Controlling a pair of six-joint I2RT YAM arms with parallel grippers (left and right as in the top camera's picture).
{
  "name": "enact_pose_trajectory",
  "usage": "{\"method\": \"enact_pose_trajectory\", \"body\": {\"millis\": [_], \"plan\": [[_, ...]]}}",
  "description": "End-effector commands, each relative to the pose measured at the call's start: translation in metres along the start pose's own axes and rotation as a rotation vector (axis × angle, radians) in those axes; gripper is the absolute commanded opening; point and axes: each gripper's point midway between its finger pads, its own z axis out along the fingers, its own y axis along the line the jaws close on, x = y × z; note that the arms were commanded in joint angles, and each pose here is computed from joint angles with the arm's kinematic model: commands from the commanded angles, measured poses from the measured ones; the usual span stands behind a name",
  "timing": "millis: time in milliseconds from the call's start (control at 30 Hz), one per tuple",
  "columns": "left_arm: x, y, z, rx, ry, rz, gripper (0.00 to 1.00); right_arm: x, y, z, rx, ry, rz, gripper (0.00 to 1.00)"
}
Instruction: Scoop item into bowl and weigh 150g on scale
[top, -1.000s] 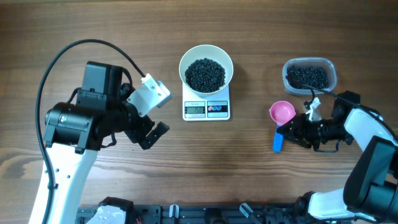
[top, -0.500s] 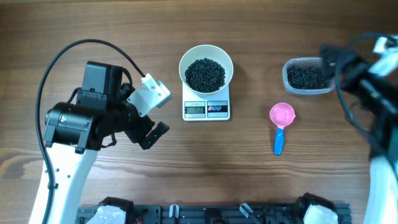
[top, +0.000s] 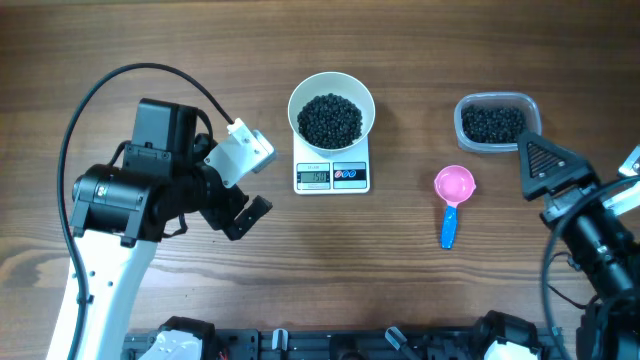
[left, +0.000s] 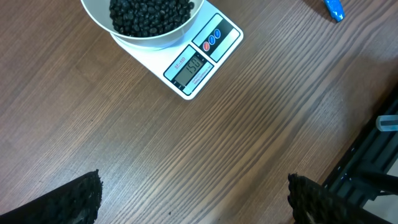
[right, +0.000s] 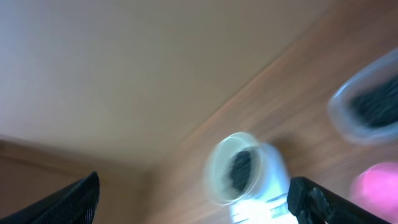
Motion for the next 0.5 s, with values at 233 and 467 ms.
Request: {"method": "enact_pose_trajectory", "body": {"millis": [233, 467], "plan": [[-0.002, 0.002, -0.003, -0.008, -0.009, 0.01, 1.0, 0.037, -0.064, 0.025, 0.012, -0.282, -0.824, 1.0], [-0.002, 0.002, -0.003, -0.008, -0.009, 0.01, 1.0, 0.067, -0.096, 0.032, -0.054, -0.419, -0.898, 1.0]]}}
